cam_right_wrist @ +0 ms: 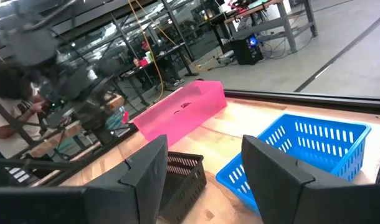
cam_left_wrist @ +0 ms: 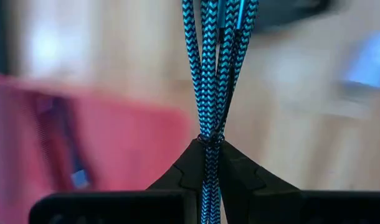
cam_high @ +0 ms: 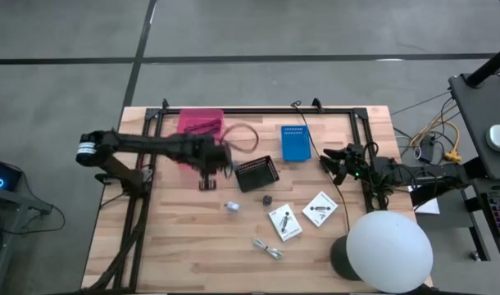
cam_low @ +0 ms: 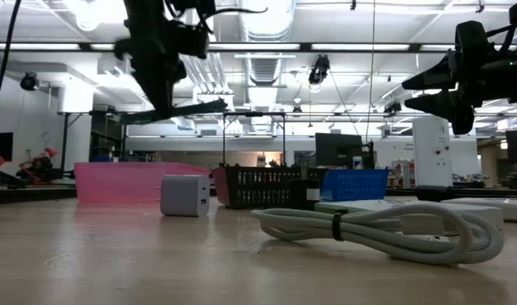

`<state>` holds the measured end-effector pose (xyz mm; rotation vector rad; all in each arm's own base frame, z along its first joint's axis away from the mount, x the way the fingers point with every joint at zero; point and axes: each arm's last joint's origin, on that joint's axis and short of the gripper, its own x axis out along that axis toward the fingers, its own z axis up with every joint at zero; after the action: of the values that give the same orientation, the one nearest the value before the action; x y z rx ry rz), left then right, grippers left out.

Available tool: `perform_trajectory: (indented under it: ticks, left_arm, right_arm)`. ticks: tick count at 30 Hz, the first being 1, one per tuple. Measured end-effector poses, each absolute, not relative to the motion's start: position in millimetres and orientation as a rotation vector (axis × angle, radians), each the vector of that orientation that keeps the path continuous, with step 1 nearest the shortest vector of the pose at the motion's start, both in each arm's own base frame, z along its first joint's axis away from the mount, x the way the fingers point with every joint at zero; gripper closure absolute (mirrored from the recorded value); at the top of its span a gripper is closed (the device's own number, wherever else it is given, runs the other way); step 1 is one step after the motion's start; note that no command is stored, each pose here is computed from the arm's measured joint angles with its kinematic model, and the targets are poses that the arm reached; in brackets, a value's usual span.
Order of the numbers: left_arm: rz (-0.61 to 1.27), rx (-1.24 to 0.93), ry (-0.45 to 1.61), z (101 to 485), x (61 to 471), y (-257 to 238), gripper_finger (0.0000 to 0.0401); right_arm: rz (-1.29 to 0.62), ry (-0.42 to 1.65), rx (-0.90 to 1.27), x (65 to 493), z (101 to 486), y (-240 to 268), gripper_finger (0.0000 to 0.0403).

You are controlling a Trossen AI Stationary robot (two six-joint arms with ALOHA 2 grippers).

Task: Pick and place items into bin
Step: Put the light blue charger cable into the pink bin

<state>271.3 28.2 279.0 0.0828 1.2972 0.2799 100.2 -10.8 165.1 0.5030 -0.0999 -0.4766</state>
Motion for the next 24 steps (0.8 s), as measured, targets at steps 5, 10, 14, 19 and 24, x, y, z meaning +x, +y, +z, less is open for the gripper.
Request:
perform_trajectory:
  ticks: [5, 10, 14, 19, 24]
  left_arm:
    - [0.461, 0.041, 1.275, 281, 266, 68, 0.0386]
    - [0.566, -0.034, 1.285, 277, 258, 102, 0.0386]
    - [0.627, -0.074, 1.302, 271, 250, 127, 0.0386]
    - [0.591, -0.087, 1.331, 257, 245, 151, 0.0386]
    - [0.57, -0.084, 1.39, 235, 241, 165, 0.0386]
  right_arm:
    - [-0.477, -0.1, 0.503, 100, 165, -11, 0.0211]
    - [-0.477, -0.1, 0.503, 100, 165, -11, 0.0211]
    - [-0.477, -0.1, 0.503, 100, 165, -11, 0.0211]
    - [-0.478, -0.1, 0.503, 100, 165, -11, 0.0211]
    - [-0.478, -0.1, 0.503, 100, 165, -11, 0.0211]
